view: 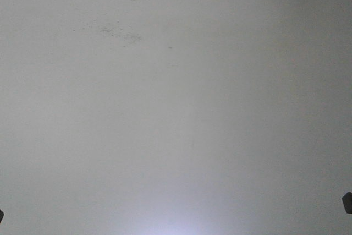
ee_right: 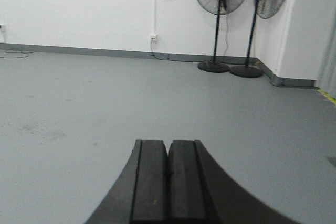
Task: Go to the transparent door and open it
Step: 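Drive the base forward across the grey floor toward the door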
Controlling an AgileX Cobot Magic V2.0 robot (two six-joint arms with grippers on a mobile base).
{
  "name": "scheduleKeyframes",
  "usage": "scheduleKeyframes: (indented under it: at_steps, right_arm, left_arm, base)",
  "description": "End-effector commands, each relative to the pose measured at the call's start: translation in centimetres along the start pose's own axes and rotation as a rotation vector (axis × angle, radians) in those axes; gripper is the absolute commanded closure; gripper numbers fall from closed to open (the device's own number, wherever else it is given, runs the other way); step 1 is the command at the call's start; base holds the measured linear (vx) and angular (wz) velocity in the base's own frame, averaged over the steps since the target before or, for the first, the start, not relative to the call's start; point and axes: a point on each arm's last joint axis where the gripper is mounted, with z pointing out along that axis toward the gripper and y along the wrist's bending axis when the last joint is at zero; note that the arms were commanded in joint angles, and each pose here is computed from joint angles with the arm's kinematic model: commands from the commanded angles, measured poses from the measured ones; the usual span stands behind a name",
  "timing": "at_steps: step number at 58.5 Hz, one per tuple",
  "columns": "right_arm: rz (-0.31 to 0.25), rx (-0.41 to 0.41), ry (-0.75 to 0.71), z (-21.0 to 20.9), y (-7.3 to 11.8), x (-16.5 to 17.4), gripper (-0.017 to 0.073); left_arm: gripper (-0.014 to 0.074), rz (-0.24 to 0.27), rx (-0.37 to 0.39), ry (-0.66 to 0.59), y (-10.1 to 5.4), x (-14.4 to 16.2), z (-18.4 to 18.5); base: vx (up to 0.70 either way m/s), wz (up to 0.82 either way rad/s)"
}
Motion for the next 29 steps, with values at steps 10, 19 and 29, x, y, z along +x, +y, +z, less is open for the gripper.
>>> scheduleKeyframes:
  at_steps: [10,19,29]
  right_arm:
    - [-0.005,0.006,-0.095,-0.13,-0.03,-0.7,0.0566]
    - [-0.005,0.006,-0.095,-0.13,-0.03,-0.7,0.0566]
    - [-0.005,0.006,-0.095,-0.13,-0.03,-0.7,0.0566]
  left_arm:
    - [0.0599,-0.008,0.003,-0.067,-0.01,-0.41,0.09]
    - [0.0599,-0.008,0.003,-0.067,-0.01,-0.41,0.09]
    - [0.0599,-0.008,0.003,-0.067,-0.01,-0.41,0.09]
  base:
    - [0.48,0.31]
    - [0.49,0.39]
    - [0.5,0.56]
